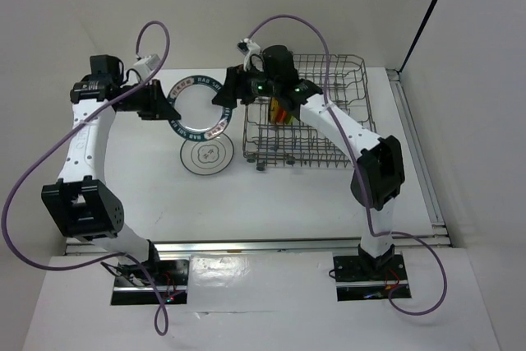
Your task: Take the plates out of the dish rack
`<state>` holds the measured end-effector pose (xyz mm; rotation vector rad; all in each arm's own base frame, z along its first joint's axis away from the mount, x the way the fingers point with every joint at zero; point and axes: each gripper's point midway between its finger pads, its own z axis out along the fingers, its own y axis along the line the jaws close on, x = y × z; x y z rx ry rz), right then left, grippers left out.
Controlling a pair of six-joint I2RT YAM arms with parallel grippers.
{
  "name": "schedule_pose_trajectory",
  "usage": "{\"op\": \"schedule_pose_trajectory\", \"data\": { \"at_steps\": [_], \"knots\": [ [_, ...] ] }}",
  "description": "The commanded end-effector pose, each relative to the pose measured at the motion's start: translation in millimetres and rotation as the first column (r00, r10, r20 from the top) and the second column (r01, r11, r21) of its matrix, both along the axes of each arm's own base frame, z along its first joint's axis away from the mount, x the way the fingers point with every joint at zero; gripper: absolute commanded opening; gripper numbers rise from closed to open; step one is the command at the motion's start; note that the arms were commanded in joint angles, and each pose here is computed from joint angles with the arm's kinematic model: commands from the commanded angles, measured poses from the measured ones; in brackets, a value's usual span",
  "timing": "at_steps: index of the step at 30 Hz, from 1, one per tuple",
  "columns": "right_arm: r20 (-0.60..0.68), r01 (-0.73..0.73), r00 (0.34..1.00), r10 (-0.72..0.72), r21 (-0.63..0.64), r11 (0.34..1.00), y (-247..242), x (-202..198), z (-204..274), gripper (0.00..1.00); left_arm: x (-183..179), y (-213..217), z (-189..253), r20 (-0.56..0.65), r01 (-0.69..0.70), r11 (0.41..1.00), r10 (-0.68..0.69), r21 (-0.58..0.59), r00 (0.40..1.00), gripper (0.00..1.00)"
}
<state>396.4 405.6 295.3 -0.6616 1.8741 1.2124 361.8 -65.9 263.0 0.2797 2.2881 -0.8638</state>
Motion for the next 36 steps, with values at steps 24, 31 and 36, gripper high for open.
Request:
{"op": "schedule_pose_trajectory", "data": {
  "at_steps": [24, 31, 36],
  "knots": [
    [0.16, 0.589, 0.808, -0.567, -0.202, 0.782, -137.8, 5.1, 18.7, 0.75, 9.9, 11.2, -159.5, -0.458, 0.096, 0.995, -0.084, 0.004, 0.885, 0.15],
    [0.187, 0.596, 0.802, -0.567, -0.203, 0.777, -141.5, 5.2, 22.6, 0.75, 4.9, 5.6, -170.9, -0.482, 0.144, 0.988, -0.096, 0.063, 0.871, 0.4],
    [0.196, 0.652, 0.757, -0.623, -0.285, 0.702, -157.3, 12.3, 8.4, 0.76, 5.1, 8.4, -172.9, -0.484, 0.156, 0.978, -0.07, 0.14, 0.872, 0.48]
  ]
}}
